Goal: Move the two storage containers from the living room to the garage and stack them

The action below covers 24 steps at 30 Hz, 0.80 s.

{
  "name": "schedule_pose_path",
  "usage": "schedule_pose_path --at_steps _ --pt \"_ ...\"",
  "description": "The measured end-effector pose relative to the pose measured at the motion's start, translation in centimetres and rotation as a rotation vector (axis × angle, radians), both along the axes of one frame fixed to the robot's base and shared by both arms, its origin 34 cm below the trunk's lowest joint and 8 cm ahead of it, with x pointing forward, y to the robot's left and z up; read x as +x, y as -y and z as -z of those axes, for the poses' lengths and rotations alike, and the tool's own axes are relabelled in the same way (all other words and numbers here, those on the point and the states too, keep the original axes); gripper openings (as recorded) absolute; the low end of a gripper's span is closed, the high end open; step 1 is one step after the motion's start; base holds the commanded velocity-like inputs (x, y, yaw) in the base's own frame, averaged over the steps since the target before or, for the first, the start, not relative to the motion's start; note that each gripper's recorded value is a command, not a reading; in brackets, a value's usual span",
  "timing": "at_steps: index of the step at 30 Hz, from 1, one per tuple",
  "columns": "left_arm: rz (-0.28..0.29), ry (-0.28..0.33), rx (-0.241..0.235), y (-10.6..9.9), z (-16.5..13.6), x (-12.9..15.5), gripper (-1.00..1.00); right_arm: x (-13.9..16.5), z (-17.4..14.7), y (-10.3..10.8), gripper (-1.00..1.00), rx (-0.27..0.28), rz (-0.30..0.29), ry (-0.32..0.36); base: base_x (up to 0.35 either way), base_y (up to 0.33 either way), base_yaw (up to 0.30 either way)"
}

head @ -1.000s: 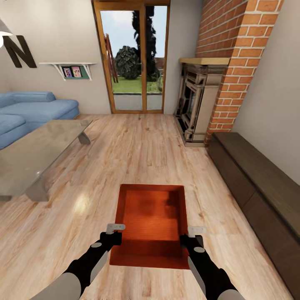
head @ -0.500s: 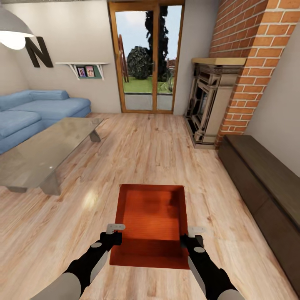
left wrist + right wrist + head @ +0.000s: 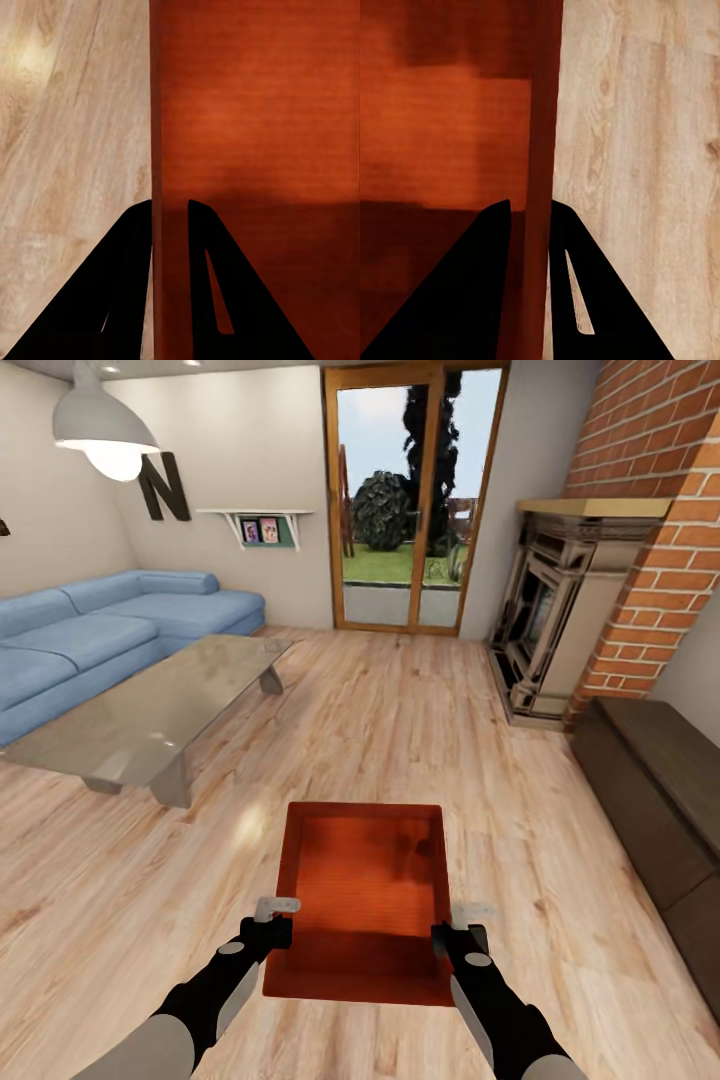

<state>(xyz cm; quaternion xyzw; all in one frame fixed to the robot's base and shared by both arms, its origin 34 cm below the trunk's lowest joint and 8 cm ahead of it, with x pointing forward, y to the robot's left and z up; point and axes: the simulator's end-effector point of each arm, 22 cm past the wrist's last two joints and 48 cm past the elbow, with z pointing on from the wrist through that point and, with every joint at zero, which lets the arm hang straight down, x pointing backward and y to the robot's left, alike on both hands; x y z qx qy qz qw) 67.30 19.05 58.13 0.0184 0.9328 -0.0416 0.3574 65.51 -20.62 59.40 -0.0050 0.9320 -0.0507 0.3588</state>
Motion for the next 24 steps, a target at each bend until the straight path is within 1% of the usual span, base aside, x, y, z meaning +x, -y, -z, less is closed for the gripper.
schedule_pose_path --at_steps 21,24 --pt "-0.002 0.004 -0.001 -0.04 -0.09 0.02 -1.0 0.13 -0.11 -0.04 -1.0 0.0 -0.004 0.003 0.0 0.0 0.277" --pt "-0.001 0.026 -0.001 -0.01 -0.84 0.78 -1.0 0.78 -0.85 -0.02 -1.0 0.0 -0.001 0.027 0.0 0.0 0.277"
